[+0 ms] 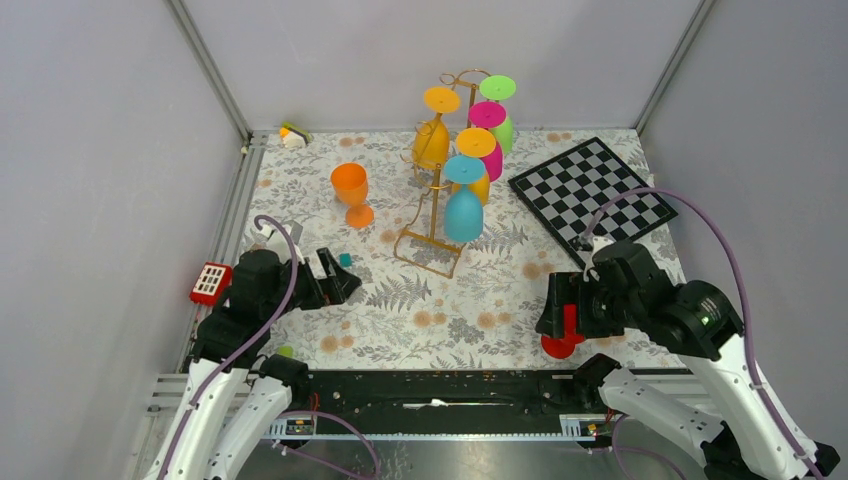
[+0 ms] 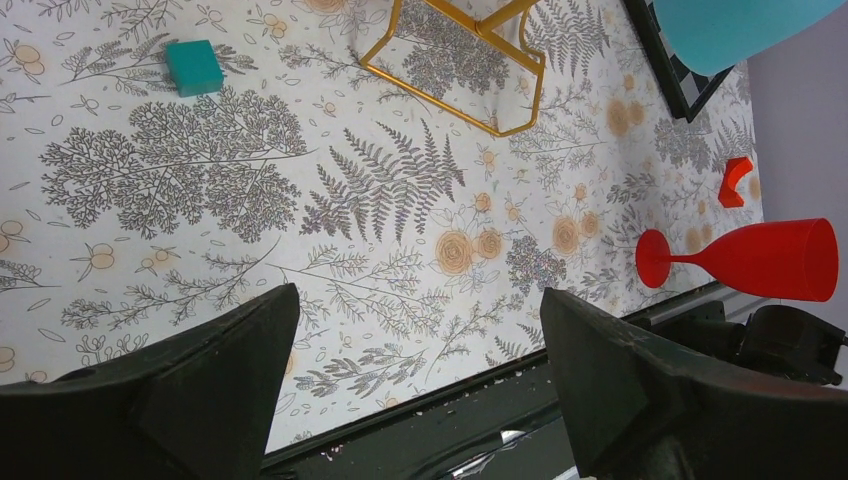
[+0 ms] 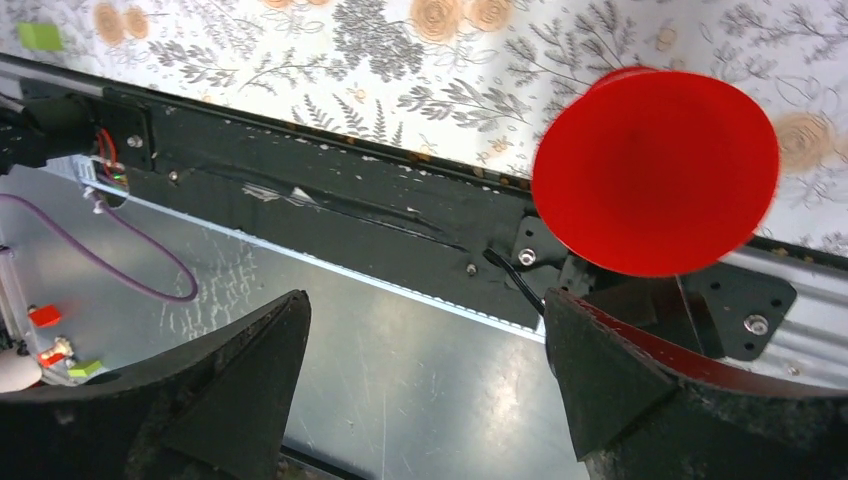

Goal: Place the wine glass upside down on the wine glass rack
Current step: Pick up the wine glass at the center of the board.

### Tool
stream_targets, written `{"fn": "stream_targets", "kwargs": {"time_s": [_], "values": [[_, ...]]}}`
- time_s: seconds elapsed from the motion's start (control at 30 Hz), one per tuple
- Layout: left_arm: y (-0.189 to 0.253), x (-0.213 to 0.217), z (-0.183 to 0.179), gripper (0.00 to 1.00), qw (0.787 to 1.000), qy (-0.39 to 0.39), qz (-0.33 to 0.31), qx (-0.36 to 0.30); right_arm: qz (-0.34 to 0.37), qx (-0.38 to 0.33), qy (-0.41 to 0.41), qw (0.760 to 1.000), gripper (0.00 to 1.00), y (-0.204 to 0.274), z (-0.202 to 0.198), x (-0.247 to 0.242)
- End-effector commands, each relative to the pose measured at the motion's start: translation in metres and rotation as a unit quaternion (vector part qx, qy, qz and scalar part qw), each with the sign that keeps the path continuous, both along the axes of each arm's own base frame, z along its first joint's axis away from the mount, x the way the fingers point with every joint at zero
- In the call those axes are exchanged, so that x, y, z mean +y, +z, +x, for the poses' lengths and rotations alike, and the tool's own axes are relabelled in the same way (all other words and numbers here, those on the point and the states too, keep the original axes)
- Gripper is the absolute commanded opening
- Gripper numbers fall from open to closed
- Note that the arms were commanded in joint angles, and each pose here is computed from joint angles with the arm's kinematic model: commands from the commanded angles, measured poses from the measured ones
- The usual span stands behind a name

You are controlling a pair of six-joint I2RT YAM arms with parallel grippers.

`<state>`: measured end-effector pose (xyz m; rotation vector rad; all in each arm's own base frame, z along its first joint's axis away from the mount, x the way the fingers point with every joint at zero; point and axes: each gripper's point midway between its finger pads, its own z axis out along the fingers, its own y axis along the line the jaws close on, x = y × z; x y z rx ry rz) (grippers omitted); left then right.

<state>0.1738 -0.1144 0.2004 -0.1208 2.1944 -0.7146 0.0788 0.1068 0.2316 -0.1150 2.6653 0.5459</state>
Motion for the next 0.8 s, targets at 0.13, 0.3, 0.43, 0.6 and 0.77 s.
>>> {"fn": "stream_targets", "kwargs": {"time_s": [0.13, 0.3, 0.43, 0.6, 0.77], "values": [[0.006, -0.002, -0.001, 0.99, 1.000, -0.005, -0.011, -0.022, -0.079, 0.011, -0.056, 0.995, 0.89, -0.012, -0.007, -0.037], [0.005, -0.001, -0.002, 0.99, 1.000, -0.001, -0.016, -0.022, -0.120, 0.017, -0.062, 0.991, 0.84, -0.021, -0.006, -0.049], [0.005, -0.001, -0.003, 0.99, 1.000, -0.003, -0.014, -0.023, -0.114, 0.019, -0.053, 0.992, 0.81, -0.030, 0.002, -0.039], [0.004, -0.002, -0.004, 0.99, 1.000, -0.012, -0.011, -0.021, -0.088, 0.002, -0.038, 0.995, 0.73, -0.030, 0.026, -0.015], [0.006, -0.002, -0.005, 0.99, 0.999, -0.011, -0.013, -0.027, -0.132, 0.010, -0.021, 0.991, 0.69, -0.043, 0.043, -0.012]]}}
